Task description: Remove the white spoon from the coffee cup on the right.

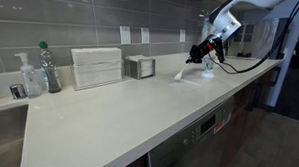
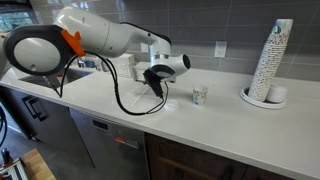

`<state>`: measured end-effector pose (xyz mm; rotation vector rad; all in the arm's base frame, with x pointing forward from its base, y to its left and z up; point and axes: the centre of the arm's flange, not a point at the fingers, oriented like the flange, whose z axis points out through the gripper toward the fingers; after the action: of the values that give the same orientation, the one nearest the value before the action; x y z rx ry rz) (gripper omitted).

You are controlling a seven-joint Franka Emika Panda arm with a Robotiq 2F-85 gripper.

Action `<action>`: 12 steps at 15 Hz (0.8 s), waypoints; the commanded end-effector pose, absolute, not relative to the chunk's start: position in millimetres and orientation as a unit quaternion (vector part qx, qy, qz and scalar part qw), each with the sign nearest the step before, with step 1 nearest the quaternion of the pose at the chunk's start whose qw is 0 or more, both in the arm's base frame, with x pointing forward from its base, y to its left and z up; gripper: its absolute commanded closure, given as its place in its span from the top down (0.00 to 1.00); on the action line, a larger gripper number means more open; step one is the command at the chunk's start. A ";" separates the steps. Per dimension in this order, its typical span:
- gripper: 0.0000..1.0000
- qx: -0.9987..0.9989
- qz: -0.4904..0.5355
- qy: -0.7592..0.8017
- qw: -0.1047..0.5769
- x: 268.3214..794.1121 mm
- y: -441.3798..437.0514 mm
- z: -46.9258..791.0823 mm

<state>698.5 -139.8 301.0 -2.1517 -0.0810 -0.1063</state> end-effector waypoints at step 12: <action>0.31 -0.891 -0.009 -0.012 0.454 695.2 -132.2 274.2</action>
<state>695.9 -135.0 283.2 -2.1693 -0.0513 -0.0520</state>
